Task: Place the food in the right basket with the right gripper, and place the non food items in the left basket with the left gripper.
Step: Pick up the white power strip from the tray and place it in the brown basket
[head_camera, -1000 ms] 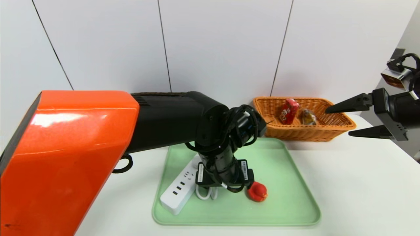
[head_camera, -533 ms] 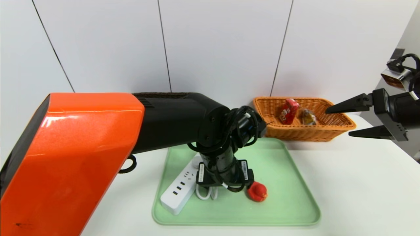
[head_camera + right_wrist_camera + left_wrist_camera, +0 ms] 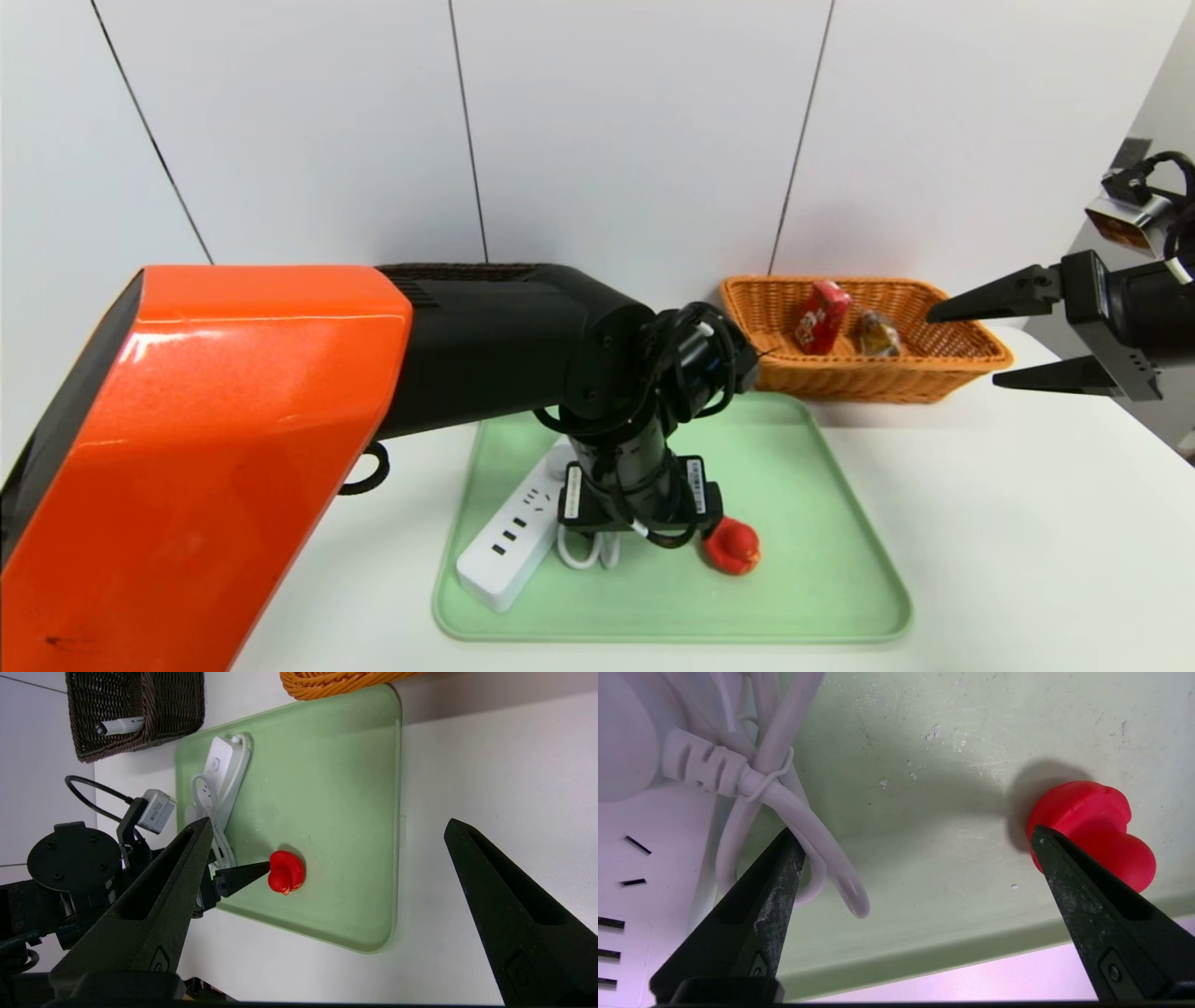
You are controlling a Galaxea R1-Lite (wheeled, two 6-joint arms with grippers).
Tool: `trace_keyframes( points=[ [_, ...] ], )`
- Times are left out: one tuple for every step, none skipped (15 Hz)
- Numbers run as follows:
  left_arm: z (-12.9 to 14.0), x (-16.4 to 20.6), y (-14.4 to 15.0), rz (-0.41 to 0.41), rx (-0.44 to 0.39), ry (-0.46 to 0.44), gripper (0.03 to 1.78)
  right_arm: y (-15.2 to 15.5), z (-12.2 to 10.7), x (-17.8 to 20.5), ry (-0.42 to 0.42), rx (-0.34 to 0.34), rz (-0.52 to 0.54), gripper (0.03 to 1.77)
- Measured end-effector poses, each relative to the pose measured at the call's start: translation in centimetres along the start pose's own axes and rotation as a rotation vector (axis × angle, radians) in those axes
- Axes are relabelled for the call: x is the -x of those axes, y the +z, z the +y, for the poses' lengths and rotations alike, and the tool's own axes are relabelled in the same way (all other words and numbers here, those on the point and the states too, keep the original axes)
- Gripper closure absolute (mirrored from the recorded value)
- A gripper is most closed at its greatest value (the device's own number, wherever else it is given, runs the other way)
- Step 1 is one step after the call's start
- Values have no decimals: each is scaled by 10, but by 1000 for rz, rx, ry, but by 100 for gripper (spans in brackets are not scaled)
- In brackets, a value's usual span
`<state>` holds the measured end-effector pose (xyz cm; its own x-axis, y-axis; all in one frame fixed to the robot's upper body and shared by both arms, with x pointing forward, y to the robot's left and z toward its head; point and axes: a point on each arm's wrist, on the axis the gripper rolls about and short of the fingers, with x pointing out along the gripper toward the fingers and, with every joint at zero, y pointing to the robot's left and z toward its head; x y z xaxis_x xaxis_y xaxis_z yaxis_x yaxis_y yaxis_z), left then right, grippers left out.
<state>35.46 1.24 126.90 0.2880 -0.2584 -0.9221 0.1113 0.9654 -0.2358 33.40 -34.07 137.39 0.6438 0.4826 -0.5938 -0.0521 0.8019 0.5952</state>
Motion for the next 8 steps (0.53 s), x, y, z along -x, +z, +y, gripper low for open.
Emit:
trace_keyframes(
  points=[
    [0,0,0,3,0,4,12,0,0,0,0,0,0,9],
    [1,0,-1,7,-1,9,28,0,0,0,0,-1,1,9],
    [2,-1,-1,9,1,12,44,0,0,0,0,-2,1,9],
    [2,-1,-1,13,0,14,59,0,0,0,-1,-3,1,9],
    [2,-2,-2,21,-7,23,73,0,0,1,-1,-2,0,9],
    [4,-2,-3,35,-23,36,85,0,0,1,-1,-3,-2,9],
    [6,-3,-4,48,-38,50,95,0,0,1,0,-2,-2,9],
    [6,-4,-4,52,-42,55,104,0,0,1,1,-2,-2,9]
  ],
)
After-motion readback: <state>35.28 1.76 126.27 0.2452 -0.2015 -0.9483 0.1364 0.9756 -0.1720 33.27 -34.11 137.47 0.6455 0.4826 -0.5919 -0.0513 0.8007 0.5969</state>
